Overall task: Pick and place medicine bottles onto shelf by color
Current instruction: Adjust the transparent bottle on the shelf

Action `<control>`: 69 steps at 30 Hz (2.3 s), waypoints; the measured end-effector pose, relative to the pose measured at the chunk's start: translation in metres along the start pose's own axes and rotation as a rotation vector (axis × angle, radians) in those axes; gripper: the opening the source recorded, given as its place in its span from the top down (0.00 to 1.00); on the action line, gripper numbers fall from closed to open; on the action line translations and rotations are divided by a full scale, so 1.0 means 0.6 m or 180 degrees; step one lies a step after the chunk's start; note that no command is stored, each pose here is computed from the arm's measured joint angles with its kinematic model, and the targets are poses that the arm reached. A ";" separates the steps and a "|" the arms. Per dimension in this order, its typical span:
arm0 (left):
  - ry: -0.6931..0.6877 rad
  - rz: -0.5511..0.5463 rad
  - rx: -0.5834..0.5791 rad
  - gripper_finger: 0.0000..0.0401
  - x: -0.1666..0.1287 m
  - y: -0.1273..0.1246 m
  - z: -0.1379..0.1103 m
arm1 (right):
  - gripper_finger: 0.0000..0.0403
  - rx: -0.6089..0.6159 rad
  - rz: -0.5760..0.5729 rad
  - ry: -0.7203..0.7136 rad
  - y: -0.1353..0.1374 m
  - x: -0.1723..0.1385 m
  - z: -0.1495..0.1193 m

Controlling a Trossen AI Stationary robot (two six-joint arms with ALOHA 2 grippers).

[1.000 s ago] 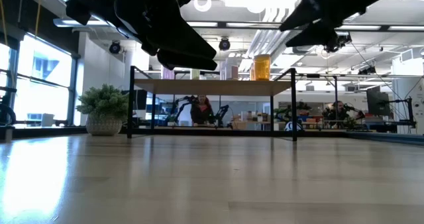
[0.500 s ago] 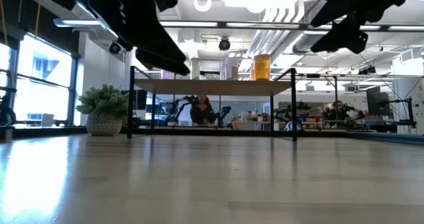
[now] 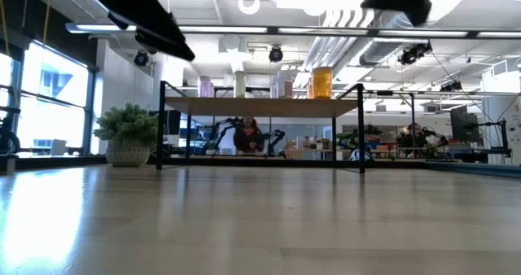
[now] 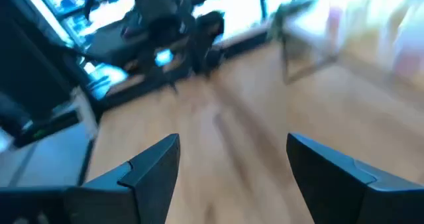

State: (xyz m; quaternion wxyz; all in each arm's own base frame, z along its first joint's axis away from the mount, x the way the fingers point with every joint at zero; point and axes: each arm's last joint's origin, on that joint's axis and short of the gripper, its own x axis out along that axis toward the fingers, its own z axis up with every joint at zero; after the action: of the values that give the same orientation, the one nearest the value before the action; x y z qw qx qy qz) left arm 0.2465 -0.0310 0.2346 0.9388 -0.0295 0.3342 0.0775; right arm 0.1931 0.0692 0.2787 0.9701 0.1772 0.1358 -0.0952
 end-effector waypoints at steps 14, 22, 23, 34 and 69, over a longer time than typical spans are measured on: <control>-0.0264 0.0224 -0.0084 0.39 -0.068 0.026 0.002 | 0.33 -0.0055 -0.1321 -0.0313 -0.048 0.006 0.227; -0.0575 0.0179 -0.0068 0.39 -0.027 0.031 -0.059 | 0.33 0.0128 -0.1719 -0.0010 -0.095 0.051 0.309; -0.0599 0.0165 -0.0051 0.39 -0.026 0.032 -0.061 | 0.33 0.0148 -0.1761 0.0039 -0.103 0.060 0.316; -0.0516 0.0116 -0.0068 0.39 -0.019 0.041 -0.071 | 0.33 0.0442 -0.1625 0.0589 -0.174 0.185 0.363; -0.0559 0.0143 0.0014 0.39 -0.020 0.041 -0.069 | 0.83 0.0863 -0.1329 0.1520 -0.236 0.326 0.315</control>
State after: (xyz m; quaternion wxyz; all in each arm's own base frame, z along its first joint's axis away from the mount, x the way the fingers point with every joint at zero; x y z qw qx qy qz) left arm 0.2075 -0.0126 0.2098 0.9626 -0.0130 0.2513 0.1000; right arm 0.3882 -0.1576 0.3455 0.8382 0.2901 0.3785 -0.2646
